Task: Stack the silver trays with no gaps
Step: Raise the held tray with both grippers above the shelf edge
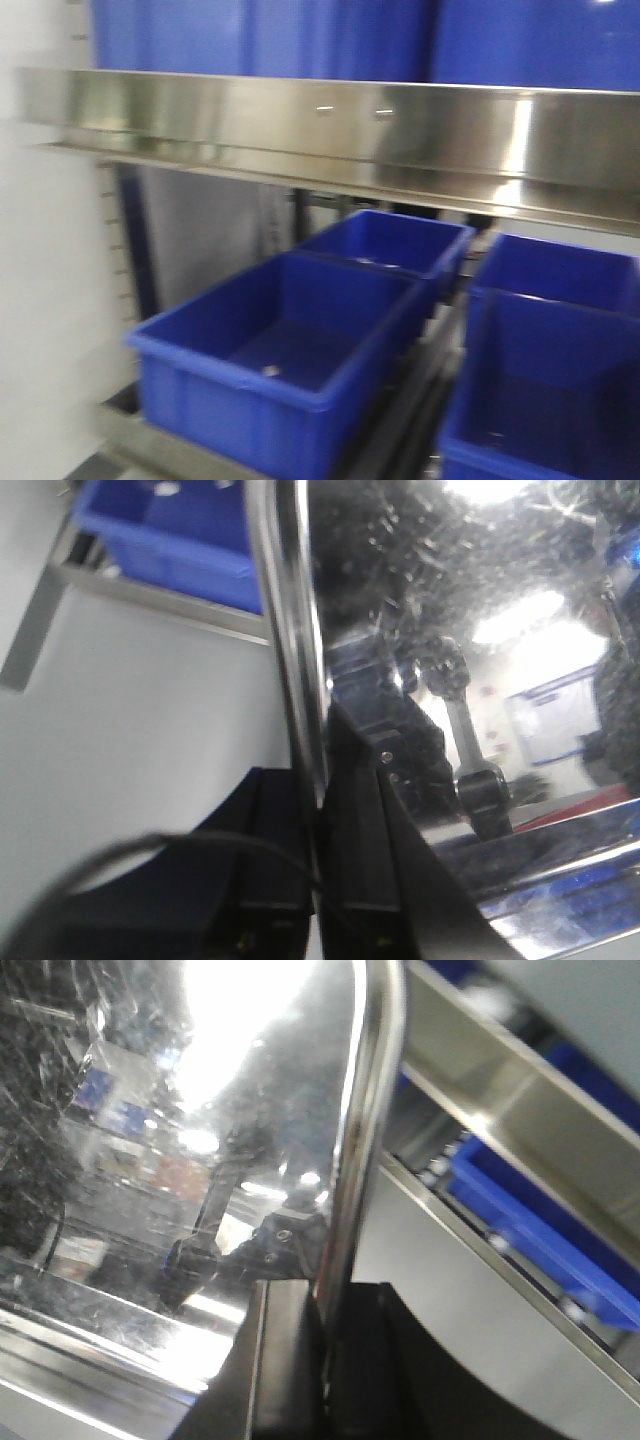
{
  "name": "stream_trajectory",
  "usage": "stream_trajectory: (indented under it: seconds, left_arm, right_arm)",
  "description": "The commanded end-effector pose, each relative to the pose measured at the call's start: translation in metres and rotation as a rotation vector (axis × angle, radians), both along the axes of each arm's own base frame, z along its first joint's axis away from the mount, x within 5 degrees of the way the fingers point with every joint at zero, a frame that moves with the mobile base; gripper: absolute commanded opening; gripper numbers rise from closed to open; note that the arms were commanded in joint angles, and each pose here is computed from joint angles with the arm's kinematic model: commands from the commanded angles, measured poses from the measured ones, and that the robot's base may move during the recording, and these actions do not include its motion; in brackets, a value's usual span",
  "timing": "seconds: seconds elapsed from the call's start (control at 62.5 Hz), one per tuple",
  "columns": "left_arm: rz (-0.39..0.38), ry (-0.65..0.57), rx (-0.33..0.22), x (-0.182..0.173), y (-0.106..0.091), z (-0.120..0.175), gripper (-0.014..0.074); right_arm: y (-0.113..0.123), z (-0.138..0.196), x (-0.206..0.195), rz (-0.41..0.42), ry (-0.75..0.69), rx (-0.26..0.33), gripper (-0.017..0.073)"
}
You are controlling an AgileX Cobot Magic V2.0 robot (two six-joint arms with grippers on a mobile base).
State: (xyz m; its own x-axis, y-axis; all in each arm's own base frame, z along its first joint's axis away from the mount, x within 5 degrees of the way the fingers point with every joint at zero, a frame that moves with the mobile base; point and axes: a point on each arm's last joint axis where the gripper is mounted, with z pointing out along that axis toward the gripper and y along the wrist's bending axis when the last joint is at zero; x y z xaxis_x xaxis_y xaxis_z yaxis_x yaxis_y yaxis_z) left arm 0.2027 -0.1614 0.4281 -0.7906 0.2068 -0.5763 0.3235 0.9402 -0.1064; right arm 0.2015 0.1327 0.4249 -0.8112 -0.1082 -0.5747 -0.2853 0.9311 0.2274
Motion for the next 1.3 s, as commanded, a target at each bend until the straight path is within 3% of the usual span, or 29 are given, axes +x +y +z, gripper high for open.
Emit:
stream_trajectory:
  seconds: [0.0,1.279]
  left_arm:
    - [-0.026,-0.066,-0.057,-0.0073,0.0019,0.016,-0.0048]
    - [-0.026,-0.066,-0.057,-0.0073,0.0019,0.016,-0.0048]
  right_arm:
    - [-0.0016,0.02,-0.0031,0.009,-0.117,0.073,0.0057]
    - [-0.0016,0.02,-0.0031,0.009,-0.117,0.073,0.0057]
